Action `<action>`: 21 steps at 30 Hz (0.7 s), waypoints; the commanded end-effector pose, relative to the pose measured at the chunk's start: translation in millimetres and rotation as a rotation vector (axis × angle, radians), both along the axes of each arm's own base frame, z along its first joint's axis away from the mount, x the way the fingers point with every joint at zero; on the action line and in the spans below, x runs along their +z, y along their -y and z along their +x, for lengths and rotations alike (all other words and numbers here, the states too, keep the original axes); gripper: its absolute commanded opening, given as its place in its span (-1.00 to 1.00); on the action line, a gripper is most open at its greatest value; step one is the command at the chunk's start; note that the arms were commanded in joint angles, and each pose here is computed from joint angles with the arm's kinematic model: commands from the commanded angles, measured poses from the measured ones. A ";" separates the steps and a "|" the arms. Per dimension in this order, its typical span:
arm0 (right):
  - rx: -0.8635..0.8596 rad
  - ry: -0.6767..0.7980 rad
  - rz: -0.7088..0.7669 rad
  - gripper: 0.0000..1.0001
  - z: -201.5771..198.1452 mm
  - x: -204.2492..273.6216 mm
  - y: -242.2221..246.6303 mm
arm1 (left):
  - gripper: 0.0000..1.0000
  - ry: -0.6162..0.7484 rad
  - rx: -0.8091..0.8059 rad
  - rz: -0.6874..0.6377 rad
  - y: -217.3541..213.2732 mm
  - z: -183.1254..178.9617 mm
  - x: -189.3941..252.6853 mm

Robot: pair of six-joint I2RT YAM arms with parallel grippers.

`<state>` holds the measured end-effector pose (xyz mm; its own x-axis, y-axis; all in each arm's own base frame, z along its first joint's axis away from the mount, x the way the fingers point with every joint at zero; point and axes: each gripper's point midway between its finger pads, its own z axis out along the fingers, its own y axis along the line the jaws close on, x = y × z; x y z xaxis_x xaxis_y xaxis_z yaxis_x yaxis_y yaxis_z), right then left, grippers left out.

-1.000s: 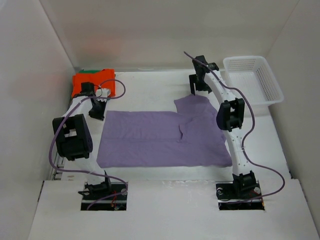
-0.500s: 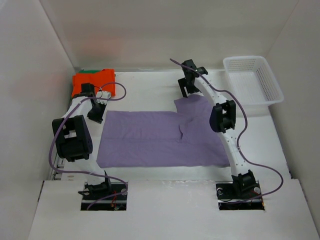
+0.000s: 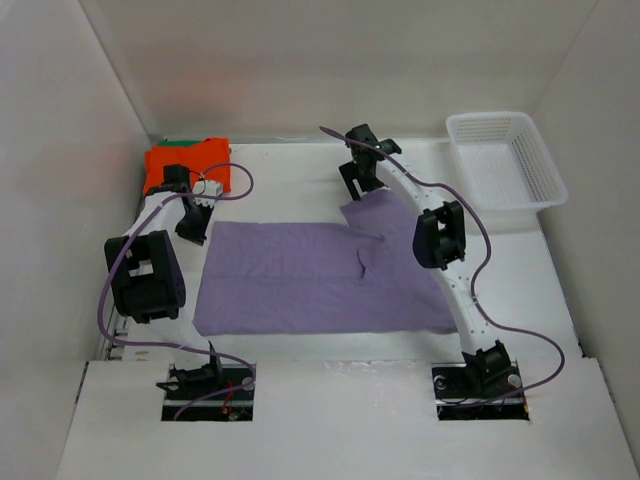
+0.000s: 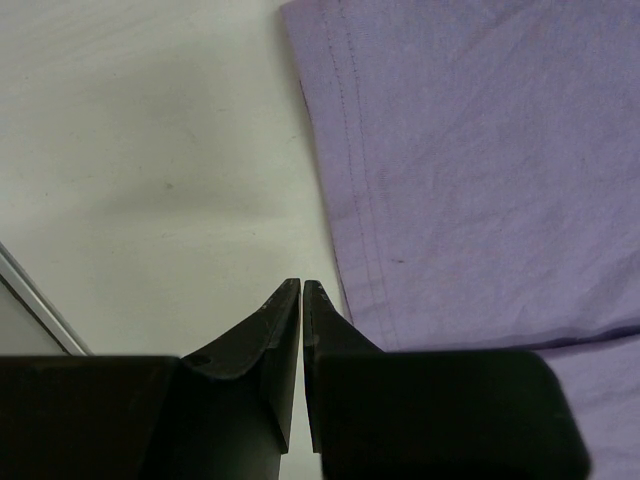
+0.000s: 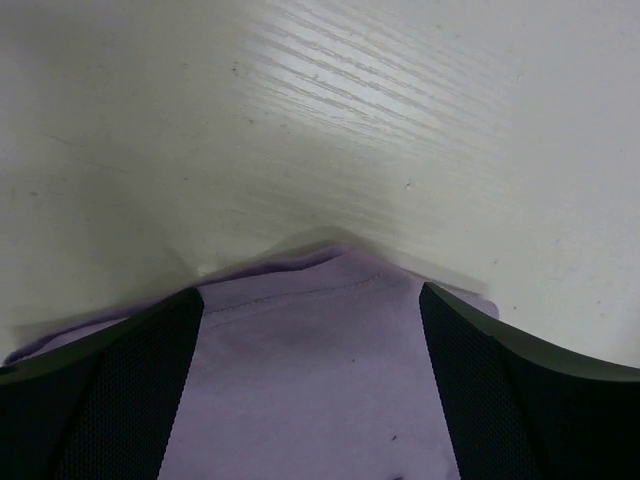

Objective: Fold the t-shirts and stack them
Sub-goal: Grap the side of the flattened tshirt furthest away from the robot with both arms

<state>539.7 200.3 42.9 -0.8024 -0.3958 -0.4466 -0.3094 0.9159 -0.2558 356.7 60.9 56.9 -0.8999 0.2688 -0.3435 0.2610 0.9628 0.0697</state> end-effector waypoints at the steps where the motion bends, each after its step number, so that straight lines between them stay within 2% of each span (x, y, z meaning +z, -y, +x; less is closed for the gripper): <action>1: 0.024 -0.047 0.055 0.86 -12.9 -5.3 -15.9 | -0.88 0.054 -0.013 0.005 -0.2 14.9 14.9; 4: -0.005 -0.098 0.111 0.70 -20.1 -7.8 -13.5 | -0.88 0.060 -0.012 0.006 -0.9 15.9 17.3; 7: -0.045 -0.175 0.164 0.45 -33.1 -12.3 -7.9 | -0.88 0.064 -0.008 0.006 -2.0 15.7 20.2; 12: -0.086 -0.245 0.163 0.21 -49.5 -18.6 -0.1 | -0.88 0.074 -0.010 0.005 -0.7 14.5 24.9; 15: -0.104 -0.270 0.157 -0.04 -55.9 -20.6 2.8 | -0.88 0.082 -0.008 0.003 -0.4 13.1 27.9; 21: -0.123 -0.290 0.138 -0.40 -65.3 -22.4 6.1 | -0.88 0.102 -0.001 0.007 -4.4 4.1 34.0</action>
